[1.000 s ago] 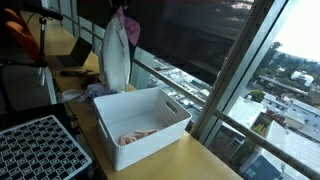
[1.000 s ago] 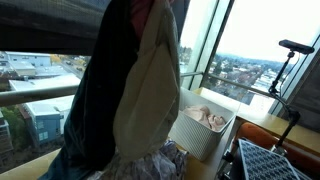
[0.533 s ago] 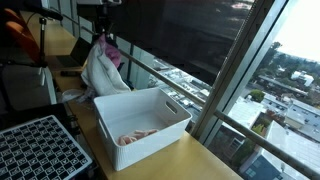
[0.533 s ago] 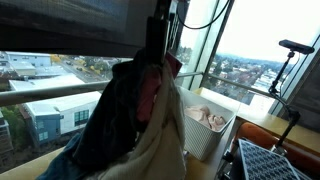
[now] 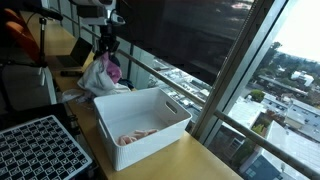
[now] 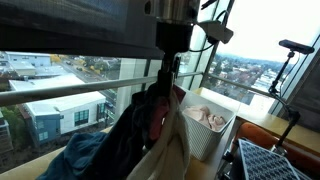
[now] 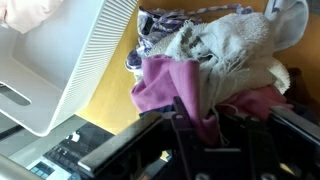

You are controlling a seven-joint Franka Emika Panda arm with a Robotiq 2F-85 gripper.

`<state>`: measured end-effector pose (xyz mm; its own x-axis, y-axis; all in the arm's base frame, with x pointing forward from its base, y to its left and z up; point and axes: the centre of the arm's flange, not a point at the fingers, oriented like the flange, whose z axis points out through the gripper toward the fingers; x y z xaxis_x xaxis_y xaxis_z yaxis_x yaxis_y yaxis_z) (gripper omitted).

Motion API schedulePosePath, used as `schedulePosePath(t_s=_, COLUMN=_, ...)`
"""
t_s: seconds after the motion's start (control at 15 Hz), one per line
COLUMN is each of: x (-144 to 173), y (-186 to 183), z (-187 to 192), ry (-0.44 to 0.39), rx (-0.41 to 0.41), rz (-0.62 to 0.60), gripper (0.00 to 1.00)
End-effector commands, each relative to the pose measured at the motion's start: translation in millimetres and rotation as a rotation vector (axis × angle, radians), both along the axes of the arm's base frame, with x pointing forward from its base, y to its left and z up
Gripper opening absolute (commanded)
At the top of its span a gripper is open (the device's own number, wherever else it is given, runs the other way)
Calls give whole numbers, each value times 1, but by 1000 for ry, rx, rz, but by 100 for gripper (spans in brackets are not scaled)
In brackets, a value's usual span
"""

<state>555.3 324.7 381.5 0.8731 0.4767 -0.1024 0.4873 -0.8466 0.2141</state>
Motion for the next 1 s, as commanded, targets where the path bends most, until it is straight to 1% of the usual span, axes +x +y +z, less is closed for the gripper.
schedulePosePath(t_s=0.0, x=0, y=-14, z=20, ry=-24, rx=17, rz=3, gripper=51)
schedulePosePath(t_s=0.27, x=2, y=-27, z=61, ry=-77, rx=34, rz=-15, gripper=78)
schedulePosePath(t_s=0.4, x=8, y=-49, z=83, ry=-118, rx=36, rz=-38, gripper=93)
schedulePosePath(t_s=0.47, x=14, y=-70, z=91, ry=-138, rx=31, rz=-58, gripper=99)
schedulePosePath(t_s=0.53, x=21, y=-91, z=98, ry=-156, rx=25, rz=-77, gripper=100)
schedulePosePath(t_s=0.67, x=36, y=-145, z=103, ry=-183, rx=9, rz=-124, gripper=100)
schedulePosePath(t_s=0.8, x=48, y=-199, z=93, ry=-185, rx=0, rz=-182, gripper=100)
schedulePosePath(t_s=0.93, x=56, y=-244, z=69, ry=-183, rx=0, rz=-235, gripper=100)
